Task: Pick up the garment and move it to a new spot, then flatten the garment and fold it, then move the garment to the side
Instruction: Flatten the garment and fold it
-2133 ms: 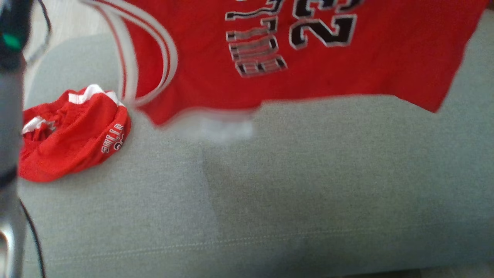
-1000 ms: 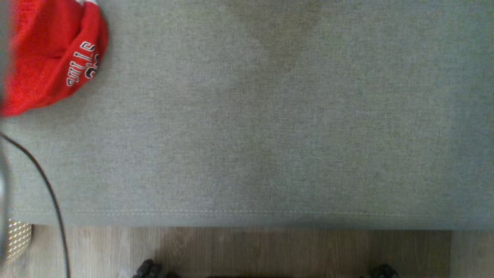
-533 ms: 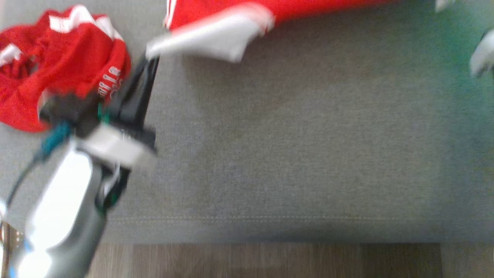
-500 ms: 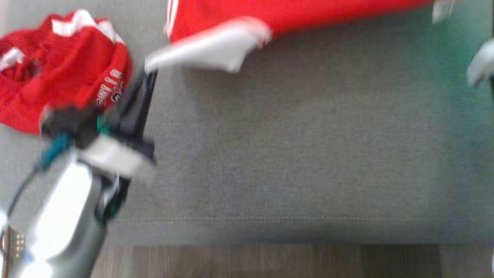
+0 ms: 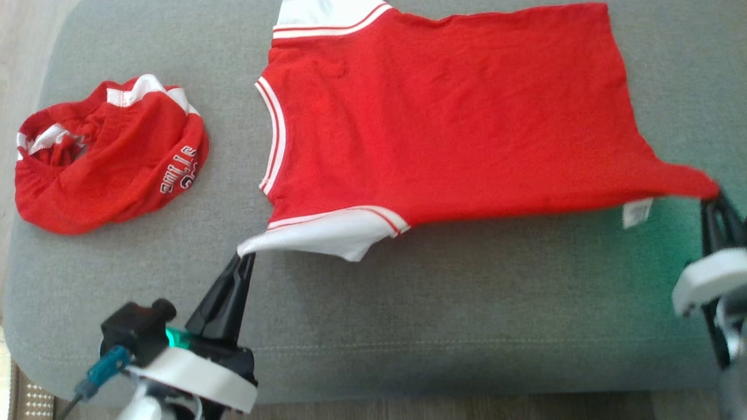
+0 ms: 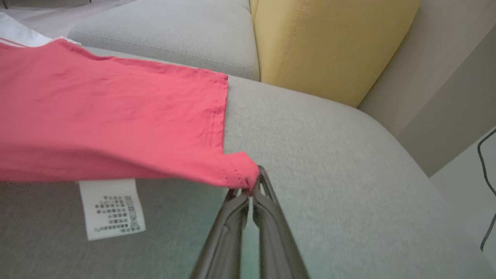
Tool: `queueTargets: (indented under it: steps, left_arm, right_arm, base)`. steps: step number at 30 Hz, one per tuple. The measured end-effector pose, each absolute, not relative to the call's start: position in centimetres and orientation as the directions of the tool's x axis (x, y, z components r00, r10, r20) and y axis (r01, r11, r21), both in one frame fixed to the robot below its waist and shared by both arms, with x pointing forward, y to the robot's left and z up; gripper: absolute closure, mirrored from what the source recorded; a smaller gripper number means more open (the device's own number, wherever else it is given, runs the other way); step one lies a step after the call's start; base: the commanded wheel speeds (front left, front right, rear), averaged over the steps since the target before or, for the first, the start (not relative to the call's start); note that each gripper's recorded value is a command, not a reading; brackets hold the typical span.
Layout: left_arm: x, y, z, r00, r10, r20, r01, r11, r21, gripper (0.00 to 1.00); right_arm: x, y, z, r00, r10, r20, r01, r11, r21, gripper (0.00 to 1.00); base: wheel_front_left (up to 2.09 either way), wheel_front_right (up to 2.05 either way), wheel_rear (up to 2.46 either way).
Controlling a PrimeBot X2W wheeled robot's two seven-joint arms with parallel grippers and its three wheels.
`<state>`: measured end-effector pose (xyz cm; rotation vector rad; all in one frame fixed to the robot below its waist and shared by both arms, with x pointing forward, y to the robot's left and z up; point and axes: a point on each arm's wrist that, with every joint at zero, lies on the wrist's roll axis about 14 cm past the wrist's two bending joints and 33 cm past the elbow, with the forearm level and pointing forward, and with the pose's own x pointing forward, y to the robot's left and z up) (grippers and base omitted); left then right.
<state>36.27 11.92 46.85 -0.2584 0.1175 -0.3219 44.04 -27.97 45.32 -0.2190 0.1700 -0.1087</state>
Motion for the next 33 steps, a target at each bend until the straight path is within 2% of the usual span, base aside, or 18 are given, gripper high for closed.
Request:
queueTargets:
  steps: [5, 13, 21, 28, 33]
  left_arm:
    - [35.3, 11.3, 47.0, 0.935, -0.333, -0.126, 0.284, 0.911, -0.299, 1.0]
    - [36.8, 11.5, 46.5, 0.93, -0.307, -0.2, 0.202, 0.886, -0.418, 1.0]
    - [42.9, 11.2, 46.9, 0.927, -0.338, -0.164, 0.25, 0.88, -0.404, 1.0]
    - [47.0, 11.6, 44.8, 0.913, -0.356, -0.201, 0.27, 0.893, -0.36, 1.0]
    - [49.2, 12.0, 43.5, 0.919, -0.341, -0.198, 0.266, 0.907, -0.326, 1.0]
  right_arm:
    - [41.4, -27.8, 44.8, 0.965, -0.146, -0.219, 0.099, 0.973, -0.21, 1.0]
    - [41.6, -27.5, 44.1, 0.941, -0.148, -0.303, 0.098, 0.98, -0.175, 1.0]
    - [45.8, -26.6, 42.0, 0.925, -0.125, -0.359, 0.086, 0.989, -0.124, 1.0]
    - [50.5, -26.2, 41.3, 0.929, -0.102, -0.355, 0.056, 0.989, -0.138, 1.0]
    - [52.1, -25.8, 39.9, 0.925, -0.086, -0.371, 0.027, 0.987, -0.16, 1.0]
  base:
    - [0.0, 0.0, 0.0]
    - [0.0, 0.0, 0.0]
    - [0.0, 0.0, 0.0]
    - [0.0, 0.0, 0.0]
    - [0.0, 0.0, 0.0]
